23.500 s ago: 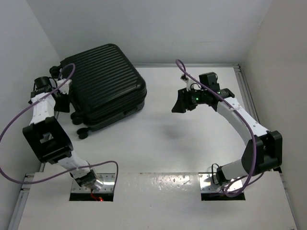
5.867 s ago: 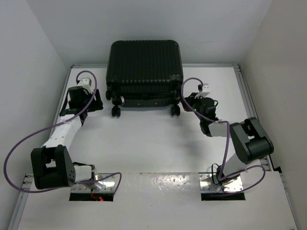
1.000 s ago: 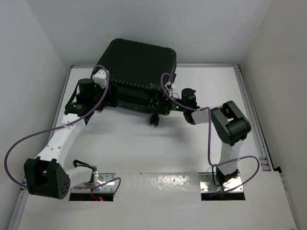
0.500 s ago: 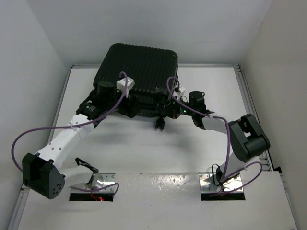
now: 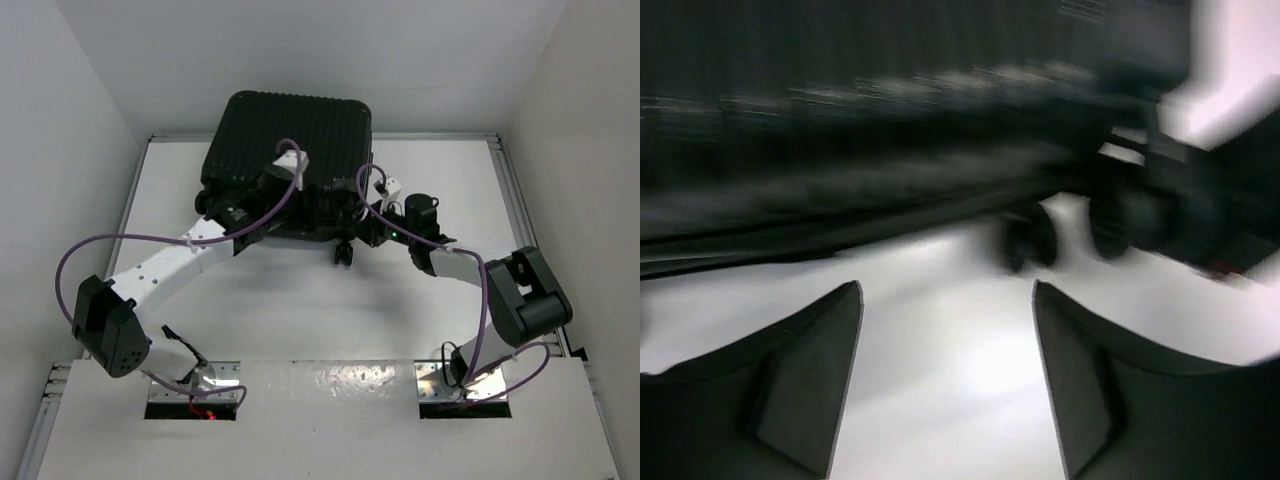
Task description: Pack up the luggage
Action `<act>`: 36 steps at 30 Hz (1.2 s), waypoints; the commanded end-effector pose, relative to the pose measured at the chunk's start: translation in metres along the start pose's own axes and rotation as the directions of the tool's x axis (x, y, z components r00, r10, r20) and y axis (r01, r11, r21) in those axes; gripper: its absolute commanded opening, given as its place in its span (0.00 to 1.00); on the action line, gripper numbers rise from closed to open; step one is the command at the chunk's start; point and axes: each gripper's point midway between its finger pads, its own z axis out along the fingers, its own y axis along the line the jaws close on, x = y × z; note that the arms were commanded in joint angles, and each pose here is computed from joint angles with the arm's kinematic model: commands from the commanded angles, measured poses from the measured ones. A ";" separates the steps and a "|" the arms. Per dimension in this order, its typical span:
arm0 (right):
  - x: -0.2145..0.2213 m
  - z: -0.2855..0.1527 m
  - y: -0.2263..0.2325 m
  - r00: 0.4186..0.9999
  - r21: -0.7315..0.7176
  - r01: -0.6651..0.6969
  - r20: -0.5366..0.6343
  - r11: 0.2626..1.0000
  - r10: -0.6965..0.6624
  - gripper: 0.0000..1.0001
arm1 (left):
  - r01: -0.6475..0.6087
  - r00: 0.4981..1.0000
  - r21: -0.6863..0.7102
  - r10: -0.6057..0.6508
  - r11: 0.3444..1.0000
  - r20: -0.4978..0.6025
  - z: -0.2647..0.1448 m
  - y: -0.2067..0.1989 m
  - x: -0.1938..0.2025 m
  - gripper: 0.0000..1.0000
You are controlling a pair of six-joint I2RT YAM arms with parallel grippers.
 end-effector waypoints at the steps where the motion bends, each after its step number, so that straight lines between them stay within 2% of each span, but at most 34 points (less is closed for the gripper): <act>1: -0.034 -0.007 -0.017 0.990 0.064 0.082 0.112 0.995 -0.088 0.00 | 0.095 0.988 -0.288 -0.056 0.953 0.141 -0.019 0.073 -0.040 0.72; 5: -0.036 -0.007 -0.020 0.989 0.052 0.091 0.110 0.994 -0.096 0.00 | -0.058 0.995 -0.391 0.087 0.918 0.055 -0.034 0.124 -0.047 0.70; 8: -0.037 -0.006 -0.019 0.987 0.044 0.114 0.106 0.992 -0.118 0.00 | -0.054 0.996 -0.502 0.084 0.863 0.037 -0.048 0.155 -0.048 0.72; 9: -0.036 -0.005 -0.020 0.987 0.047 0.117 0.102 0.992 -0.121 0.00 | -0.041 0.997 -0.559 0.075 0.828 0.037 -0.055 0.172 -0.049 0.74; 10: -0.036 -0.006 -0.021 0.987 0.049 0.119 0.101 0.992 -0.124 0.00 | -0.048 0.997 -0.570 0.075 0.820 0.024 -0.057 0.177 -0.047 0.81; 12: -0.038 -0.006 -0.025 0.986 0.055 0.124 0.104 0.991 -0.129 0.00 | -0.079 0.995 -0.604 0.098 0.793 0.000 -0.063 0.187 -0.046 0.85; 16: -0.039 -0.006 -0.024 0.987 0.046 0.125 0.099 0.991 -0.129 0.00 | -0.117 0.993 -0.690 0.073 0.715 -0.093 -0.077 0.236 -0.033 0.85; 21: -0.039 -0.003 -0.022 0.987 0.030 0.126 0.094 0.992 -0.128 0.00 | -0.125 0.990 -0.753 0.026 0.646 -0.142 -0.084 0.282 -0.020 0.85; 22: -0.038 -0.003 -0.022 0.987 0.028 0.124 0.094 0.992 -0.126 0.00 | -0.144 0.986 -0.744 0.030 0.653 -0.164 -0.079 0.288 -0.018 0.85; 25: -0.039 -0.002 -0.022 0.988 0.020 0.125 0.092 0.992 -0.127 0.00 | -0.150 0.983 -0.663 0.041 0.734 -0.178 -0.062 0.291 -0.019 0.85; 26: -0.039 -0.001 -0.021 0.988 0.016 0.126 0.089 0.992 -0.127 0.00 | -0.184 0.976 -0.592 0.077 0.784 -0.202 -0.048 0.283 -0.022 0.85; 28: -0.041 0.000 -0.021 0.988 0.011 0.127 0.091 0.992 -0.127 0.00 | -0.201 0.971 -0.533 0.094 0.822 -0.222 -0.037 0.280 -0.020 0.83; 32: -0.039 0.001 -0.021 0.989 -0.009 0.123 0.082 0.992 -0.122 0.00 | -0.217 0.964 -0.475 0.111 0.853 -0.241 -0.019 0.290 -0.018 0.74; 35: -0.040 0.001 -0.021 0.990 -0.017 0.115 0.079 0.993 -0.113 0.00 | -0.245 0.961 -0.449 0.154 0.859 -0.228 -0.013 0.296 -0.026 0.74; 36: -0.038 0.000 -0.023 0.990 -0.015 0.121 0.068 0.993 -0.120 0.00 | -0.262 0.958 -0.426 0.179 0.866 -0.224 -0.010 0.294 -0.029 0.71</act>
